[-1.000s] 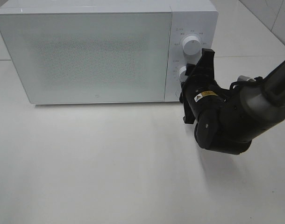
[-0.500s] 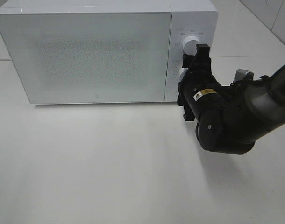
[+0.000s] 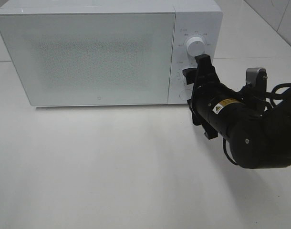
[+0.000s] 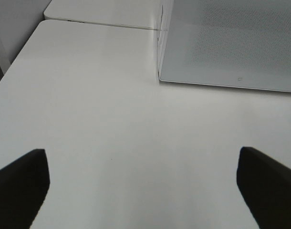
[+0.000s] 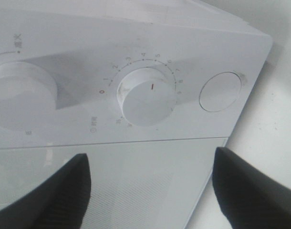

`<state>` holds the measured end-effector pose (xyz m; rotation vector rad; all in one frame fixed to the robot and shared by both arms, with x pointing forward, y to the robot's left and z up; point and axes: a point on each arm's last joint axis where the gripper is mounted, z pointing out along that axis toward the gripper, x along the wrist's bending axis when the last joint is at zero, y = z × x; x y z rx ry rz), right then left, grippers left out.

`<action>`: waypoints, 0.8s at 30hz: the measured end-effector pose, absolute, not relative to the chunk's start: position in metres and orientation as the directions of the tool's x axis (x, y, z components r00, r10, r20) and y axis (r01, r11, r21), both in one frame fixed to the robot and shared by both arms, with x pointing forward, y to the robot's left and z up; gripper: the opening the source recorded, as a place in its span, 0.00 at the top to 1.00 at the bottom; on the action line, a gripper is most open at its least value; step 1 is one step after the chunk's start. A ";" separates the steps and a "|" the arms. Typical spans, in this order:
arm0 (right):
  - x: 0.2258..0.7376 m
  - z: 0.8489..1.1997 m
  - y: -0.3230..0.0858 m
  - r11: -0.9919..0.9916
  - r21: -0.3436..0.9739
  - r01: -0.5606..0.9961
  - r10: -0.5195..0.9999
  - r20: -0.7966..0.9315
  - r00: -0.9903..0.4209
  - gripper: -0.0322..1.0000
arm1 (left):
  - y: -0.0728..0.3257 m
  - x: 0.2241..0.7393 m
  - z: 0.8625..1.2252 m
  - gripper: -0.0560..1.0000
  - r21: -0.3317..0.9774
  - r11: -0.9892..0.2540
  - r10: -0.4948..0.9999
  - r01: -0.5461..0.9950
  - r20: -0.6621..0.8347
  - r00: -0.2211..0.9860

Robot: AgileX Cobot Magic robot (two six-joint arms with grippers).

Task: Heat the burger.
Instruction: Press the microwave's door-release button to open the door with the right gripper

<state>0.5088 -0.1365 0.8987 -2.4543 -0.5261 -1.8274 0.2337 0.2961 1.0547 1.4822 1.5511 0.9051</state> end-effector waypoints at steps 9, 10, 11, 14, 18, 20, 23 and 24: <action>0.488 0.920 -0.142 -0.741 0.480 0.469 0.602 0.785 0.147 0.32 | 0.296 0.234 1.055 0.01 0.899 0.061 0.998 0.433 -0.066 -0.004; 0.484 0.922 -0.142 -0.667 0.533 0.520 0.677 0.726 0.123 0.32 | 0.296 0.234 1.055 0.01 0.899 0.061 0.998 0.433 -0.066 -0.004; 0.484 0.922 -0.142 -0.667 0.533 0.520 0.677 0.726 0.123 0.32 | 0.296 0.234 1.055 0.01 0.899 0.061 0.998 0.433 -0.066 -0.004; 0.479 0.926 -0.142 -0.544 0.602 0.584 0.771 0.633 0.065 0.32 | 0.296 0.234 1.055 0.01 0.899 0.061 0.998 0.433 -0.066 -0.004; 0.472 0.930 -0.142 -0.404 0.652 0.642 0.846 0.533 -0.009 0.32 | 0.296 0.234 1.055 0.01 0.899 0.061 0.998 0.433 -0.066 -0.004; 0.465 0.933 -0.143 -0.269 0.673 0.688 0.892 0.444 -0.086 0.32 | 0.296 0.234 1.055 0.01 0.899 0.061 0.998 0.433 -0.066 -0.004; 0.455 0.936 -0.144 -0.089 0.665 0.742 0.920 0.340 -0.194 0.32 | 0.296 0.234 1.055 0.01 0.899 0.061 0.998 0.433 -0.066 -0.004; 0.455 0.936 -0.144 -0.089 0.665 0.742 0.920 0.340 -0.194 0.32 | 0.296 0.234 1.055 0.01 0.899 0.061 0.998 0.433 -0.066 -0.004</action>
